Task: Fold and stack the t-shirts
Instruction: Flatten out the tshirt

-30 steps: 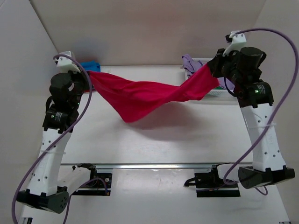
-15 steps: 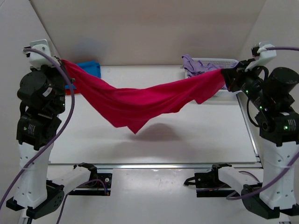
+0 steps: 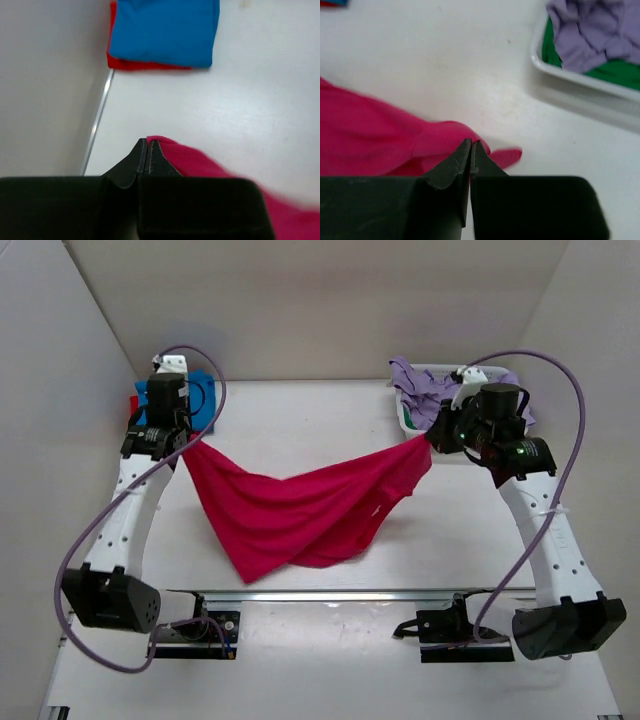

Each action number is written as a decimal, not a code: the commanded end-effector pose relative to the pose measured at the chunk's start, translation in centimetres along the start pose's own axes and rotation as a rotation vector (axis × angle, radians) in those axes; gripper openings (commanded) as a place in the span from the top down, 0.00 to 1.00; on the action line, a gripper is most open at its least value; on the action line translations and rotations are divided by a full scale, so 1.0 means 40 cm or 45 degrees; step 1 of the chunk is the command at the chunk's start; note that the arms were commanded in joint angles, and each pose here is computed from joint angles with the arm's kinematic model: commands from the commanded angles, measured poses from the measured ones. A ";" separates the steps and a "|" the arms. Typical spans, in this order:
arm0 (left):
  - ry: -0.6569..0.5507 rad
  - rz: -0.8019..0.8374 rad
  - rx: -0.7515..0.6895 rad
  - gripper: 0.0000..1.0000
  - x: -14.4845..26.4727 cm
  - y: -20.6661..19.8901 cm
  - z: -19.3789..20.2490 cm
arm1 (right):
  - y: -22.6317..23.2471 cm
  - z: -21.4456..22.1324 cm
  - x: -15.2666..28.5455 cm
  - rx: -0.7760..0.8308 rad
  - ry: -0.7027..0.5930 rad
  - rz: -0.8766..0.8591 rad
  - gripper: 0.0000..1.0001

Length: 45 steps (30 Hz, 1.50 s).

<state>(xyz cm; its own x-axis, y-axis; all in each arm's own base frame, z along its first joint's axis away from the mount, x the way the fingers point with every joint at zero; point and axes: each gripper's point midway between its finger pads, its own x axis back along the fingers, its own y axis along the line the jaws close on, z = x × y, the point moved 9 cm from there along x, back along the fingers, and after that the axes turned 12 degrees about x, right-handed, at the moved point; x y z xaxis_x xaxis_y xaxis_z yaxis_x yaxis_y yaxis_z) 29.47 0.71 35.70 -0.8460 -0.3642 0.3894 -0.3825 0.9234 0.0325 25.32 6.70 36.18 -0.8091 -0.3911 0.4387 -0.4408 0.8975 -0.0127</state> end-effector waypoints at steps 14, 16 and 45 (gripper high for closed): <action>-0.069 -0.055 0.118 1.00 0.044 0.074 0.001 | -0.149 0.049 0.120 0.002 -0.049 0.434 1.00; -0.142 -0.029 0.191 1.00 0.094 0.092 -0.035 | -0.146 0.021 0.162 0.040 -0.129 0.524 1.00; -0.007 -0.019 0.225 1.00 0.000 0.054 0.062 | -0.042 -0.084 0.009 0.071 -0.166 0.061 1.00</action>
<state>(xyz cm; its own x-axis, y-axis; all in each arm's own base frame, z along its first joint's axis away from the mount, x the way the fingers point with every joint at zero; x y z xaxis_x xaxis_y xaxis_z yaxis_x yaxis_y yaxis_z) 23.84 3.19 39.30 -0.8528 -0.4675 0.2326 -0.5036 0.8541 -0.1298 23.07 4.66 41.03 -0.8903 -0.3608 0.2778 -0.3948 0.9156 -0.0759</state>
